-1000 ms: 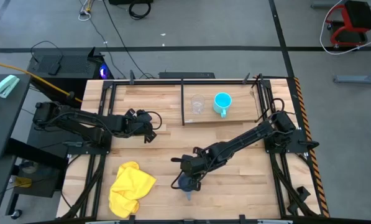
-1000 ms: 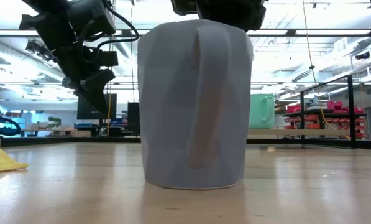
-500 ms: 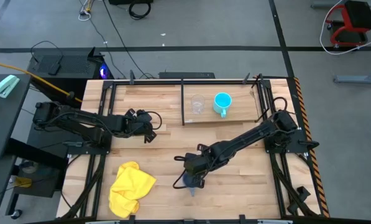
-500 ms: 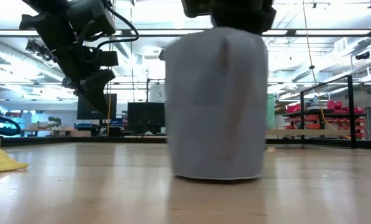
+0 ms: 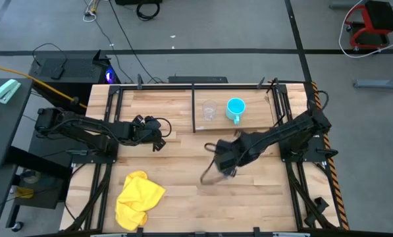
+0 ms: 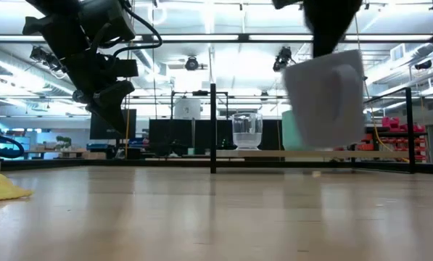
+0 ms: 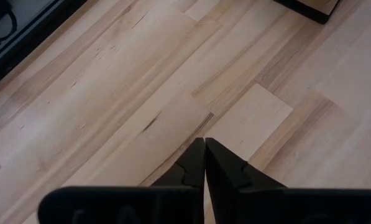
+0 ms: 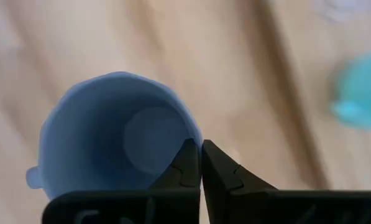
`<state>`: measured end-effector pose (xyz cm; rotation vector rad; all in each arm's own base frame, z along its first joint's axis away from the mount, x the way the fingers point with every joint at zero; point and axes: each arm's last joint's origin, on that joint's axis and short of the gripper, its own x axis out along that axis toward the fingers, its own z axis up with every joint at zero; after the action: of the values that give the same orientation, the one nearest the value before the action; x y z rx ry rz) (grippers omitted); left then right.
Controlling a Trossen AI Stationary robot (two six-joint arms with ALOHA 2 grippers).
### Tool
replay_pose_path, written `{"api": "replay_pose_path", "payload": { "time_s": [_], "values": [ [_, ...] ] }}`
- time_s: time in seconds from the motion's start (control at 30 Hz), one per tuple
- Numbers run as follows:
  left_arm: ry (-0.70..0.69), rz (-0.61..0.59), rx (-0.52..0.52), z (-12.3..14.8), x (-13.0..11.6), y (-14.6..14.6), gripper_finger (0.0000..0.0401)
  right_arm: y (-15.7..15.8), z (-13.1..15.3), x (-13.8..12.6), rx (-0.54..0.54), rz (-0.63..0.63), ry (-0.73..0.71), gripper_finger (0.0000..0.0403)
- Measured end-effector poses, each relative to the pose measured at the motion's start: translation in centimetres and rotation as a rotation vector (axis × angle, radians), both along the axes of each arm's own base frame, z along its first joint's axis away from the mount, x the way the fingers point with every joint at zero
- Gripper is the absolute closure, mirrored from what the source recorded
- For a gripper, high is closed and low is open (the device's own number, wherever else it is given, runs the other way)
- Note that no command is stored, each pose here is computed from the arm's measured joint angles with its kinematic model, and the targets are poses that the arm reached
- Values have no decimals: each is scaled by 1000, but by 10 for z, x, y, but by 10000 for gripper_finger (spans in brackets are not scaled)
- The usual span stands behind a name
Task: Stack small to large cups/mugs on shelf
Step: Put the blue mug on the shelf
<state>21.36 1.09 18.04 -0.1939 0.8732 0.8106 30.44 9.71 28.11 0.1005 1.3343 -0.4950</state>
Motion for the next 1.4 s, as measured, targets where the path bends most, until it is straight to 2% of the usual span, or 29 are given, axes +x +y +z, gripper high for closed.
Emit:
{"api": "replay_pose_path", "payload": {
  "time_s": [0.2,0.4,0.6,0.77,1.07,1.3,1.4],
  "values": [
    [0,0,0,0,0,0,389,-37,33,-30,-23,-126,32,400],
    [1,-1,0,0,0,0,380,-70,70,-66,-5,-220,-60,400],
    [2,-1,1,0,0,0,380,-96,93,-100,-13,-295,-165,400],
    [4,-6,3,0,0,0,388,-117,89,-124,-36,-353,-154,400],
    [-28,-78,46,4,8,2,379,-159,67,-149,-36,-410,-12,400],
    [-39,-85,91,8,12,16,387,-193,67,-152,-19,-378,-73,400],
    [-23,-67,104,8,11,24,391,-206,65,-156,-14,-378,-47,400]
  ]
}}
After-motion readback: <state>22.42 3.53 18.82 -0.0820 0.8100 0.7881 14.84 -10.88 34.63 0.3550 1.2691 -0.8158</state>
